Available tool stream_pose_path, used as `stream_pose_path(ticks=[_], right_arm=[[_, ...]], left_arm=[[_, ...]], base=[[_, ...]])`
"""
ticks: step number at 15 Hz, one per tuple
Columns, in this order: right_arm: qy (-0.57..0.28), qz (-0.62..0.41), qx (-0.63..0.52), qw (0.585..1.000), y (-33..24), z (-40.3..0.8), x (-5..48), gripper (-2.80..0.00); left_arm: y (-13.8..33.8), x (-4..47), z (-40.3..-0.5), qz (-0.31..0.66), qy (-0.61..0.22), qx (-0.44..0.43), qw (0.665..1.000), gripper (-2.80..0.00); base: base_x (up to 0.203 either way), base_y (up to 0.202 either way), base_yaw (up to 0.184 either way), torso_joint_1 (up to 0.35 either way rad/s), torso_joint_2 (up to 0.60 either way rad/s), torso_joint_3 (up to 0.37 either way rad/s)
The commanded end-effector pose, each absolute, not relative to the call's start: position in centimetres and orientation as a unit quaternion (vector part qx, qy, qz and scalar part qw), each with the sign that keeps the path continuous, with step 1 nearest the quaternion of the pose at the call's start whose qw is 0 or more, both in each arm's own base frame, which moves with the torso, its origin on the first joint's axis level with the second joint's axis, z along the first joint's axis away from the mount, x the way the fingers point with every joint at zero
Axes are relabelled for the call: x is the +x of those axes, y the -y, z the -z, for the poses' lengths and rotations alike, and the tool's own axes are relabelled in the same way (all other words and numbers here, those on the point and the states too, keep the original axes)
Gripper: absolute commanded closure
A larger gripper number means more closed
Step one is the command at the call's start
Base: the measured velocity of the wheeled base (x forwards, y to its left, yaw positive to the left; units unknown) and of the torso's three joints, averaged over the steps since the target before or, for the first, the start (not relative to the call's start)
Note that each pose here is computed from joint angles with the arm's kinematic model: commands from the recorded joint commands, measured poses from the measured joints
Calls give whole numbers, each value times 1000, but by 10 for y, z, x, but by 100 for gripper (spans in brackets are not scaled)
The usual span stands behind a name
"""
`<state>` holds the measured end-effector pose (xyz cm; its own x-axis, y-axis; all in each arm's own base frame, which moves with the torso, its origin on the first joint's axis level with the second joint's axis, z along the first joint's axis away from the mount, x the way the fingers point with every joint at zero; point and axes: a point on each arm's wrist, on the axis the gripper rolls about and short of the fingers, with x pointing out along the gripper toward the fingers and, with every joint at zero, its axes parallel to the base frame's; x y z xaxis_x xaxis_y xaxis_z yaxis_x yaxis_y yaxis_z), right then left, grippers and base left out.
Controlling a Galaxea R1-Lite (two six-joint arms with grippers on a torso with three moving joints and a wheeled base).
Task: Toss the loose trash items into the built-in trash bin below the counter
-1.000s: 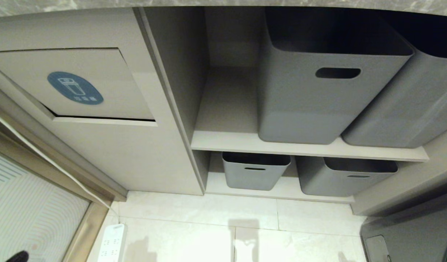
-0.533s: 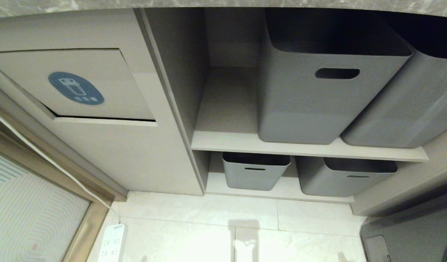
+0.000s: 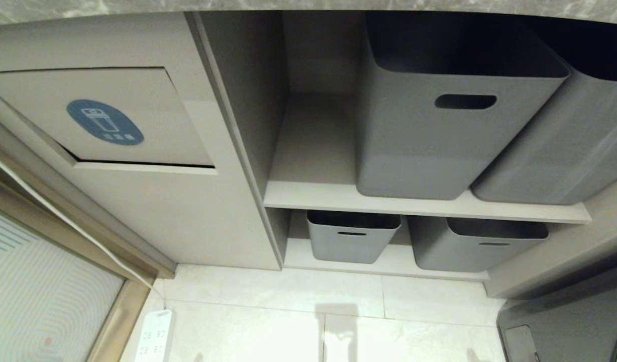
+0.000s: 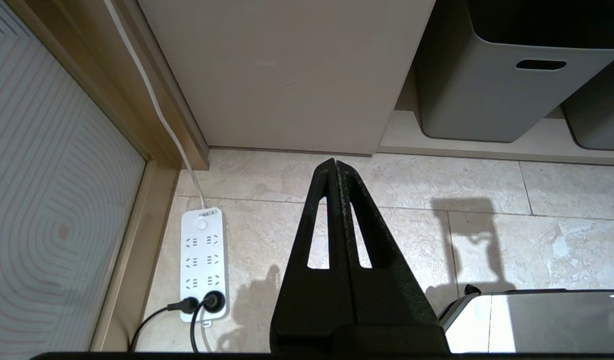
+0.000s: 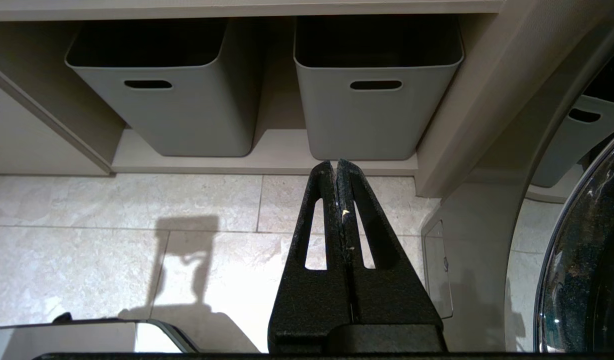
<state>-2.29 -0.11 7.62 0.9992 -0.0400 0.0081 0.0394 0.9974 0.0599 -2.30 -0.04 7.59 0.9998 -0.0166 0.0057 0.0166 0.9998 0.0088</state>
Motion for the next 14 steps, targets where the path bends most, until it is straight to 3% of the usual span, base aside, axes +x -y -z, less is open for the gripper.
stream_pose_path(ticks=[1,4,14], right_arm=[[4,20,30,999,1,-76,-23,0],[4,20,30,999,1,-76,-23,0],[4,21,31,999,1,-76,-23,0]], left_arm=[[0,-22,-75,9,-2,8,1000,0],[1,-22,-75,13,0,33,999,0],[1,-22,-76,20,3,51,999,0]], base=[[0,0,0,0,0,0],[0,0,0,2,4,50],[0,0,0,3,3,201]])
